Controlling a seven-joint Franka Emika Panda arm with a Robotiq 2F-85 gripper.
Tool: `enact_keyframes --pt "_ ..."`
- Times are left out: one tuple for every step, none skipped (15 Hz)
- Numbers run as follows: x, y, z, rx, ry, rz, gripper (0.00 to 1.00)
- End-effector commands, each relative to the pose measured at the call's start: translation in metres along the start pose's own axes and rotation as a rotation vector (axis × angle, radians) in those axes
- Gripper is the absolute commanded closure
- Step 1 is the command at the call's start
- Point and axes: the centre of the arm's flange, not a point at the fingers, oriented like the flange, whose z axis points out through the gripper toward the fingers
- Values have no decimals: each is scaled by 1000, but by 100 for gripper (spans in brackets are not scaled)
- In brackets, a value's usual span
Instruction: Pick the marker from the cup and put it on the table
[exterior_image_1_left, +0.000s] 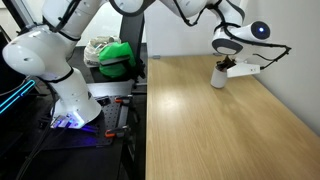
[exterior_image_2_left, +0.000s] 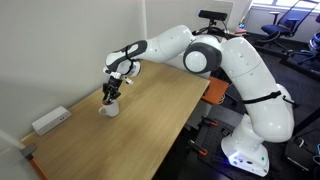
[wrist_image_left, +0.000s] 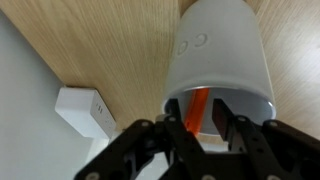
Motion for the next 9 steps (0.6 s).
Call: enact_keyframes --pt "-1 11 4 -14 1 18 60" --pt "-2 10 4 -13 2 20 60" --pt "-3 9 5 -12 4 21 60" --pt "-4 9 5 -12 4 22 60" --pt "-5 8 5 -12 5 23 59" --pt "-5 8 5 -12 5 25 60" --pt "-5 8 5 -12 7 25 60" --pt "-5 7 5 -13 8 26 63" --pt "-5 7 4 -13 9 27 64"
